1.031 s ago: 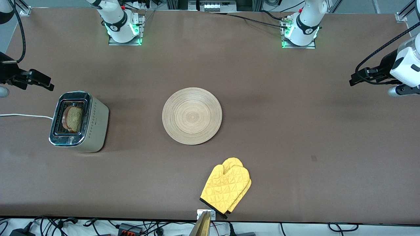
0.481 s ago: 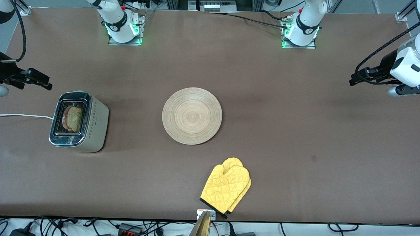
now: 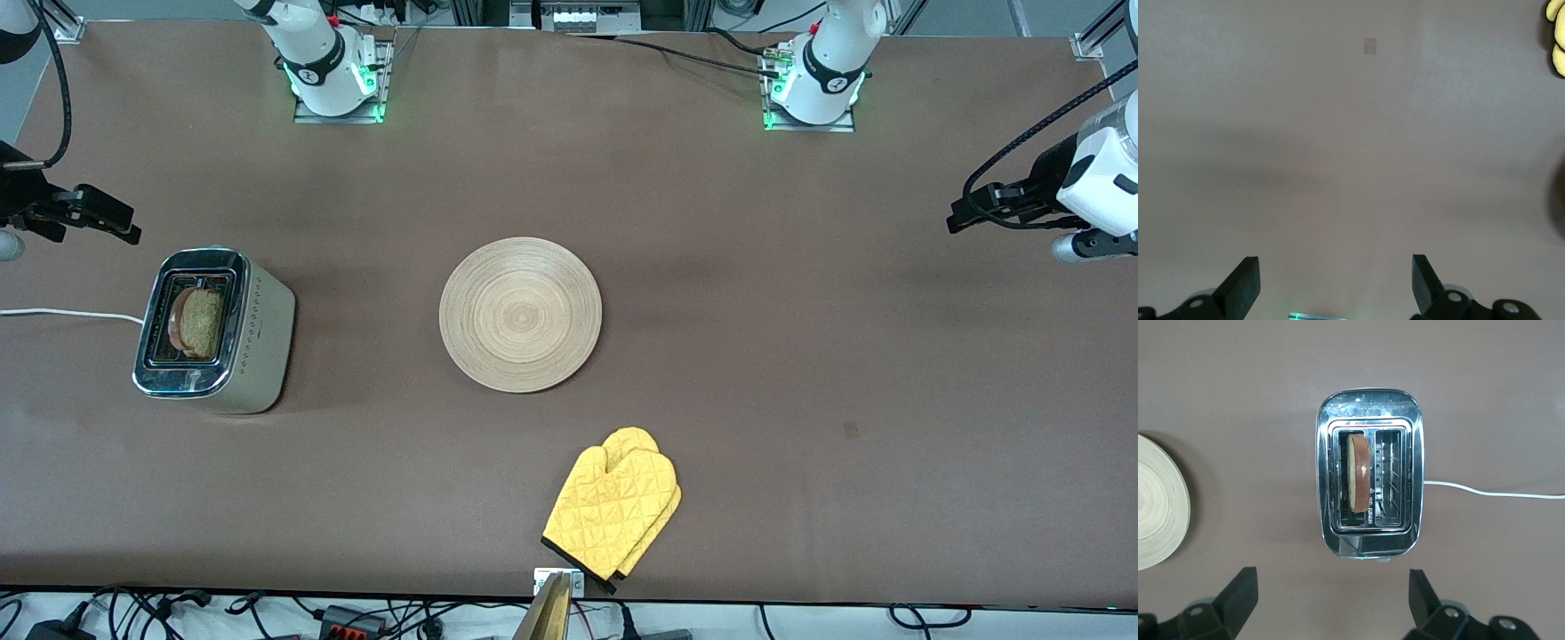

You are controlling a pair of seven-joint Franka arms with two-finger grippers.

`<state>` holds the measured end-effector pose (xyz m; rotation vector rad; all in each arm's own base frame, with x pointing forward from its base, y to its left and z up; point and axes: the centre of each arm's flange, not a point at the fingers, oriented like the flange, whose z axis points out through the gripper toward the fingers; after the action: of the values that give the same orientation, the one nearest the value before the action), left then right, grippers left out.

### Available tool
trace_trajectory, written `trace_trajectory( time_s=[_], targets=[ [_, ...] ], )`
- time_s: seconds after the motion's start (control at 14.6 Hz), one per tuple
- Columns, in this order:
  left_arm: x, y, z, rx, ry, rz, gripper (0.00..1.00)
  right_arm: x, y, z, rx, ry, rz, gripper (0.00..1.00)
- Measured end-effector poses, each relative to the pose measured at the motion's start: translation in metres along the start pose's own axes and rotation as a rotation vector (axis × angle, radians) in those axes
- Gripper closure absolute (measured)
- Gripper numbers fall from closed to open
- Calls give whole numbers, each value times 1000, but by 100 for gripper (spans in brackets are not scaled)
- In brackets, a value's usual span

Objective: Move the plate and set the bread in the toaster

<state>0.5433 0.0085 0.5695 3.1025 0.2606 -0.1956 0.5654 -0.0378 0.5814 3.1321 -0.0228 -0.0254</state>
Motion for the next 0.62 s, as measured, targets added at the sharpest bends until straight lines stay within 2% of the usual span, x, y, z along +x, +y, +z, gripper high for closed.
trace_trajectory(
  time_s=[0.62],
  targets=[
    [0, -1, 0, 0, 0, 1, 0, -2, 0, -3, 0, 0, -1, 0]
  ],
)
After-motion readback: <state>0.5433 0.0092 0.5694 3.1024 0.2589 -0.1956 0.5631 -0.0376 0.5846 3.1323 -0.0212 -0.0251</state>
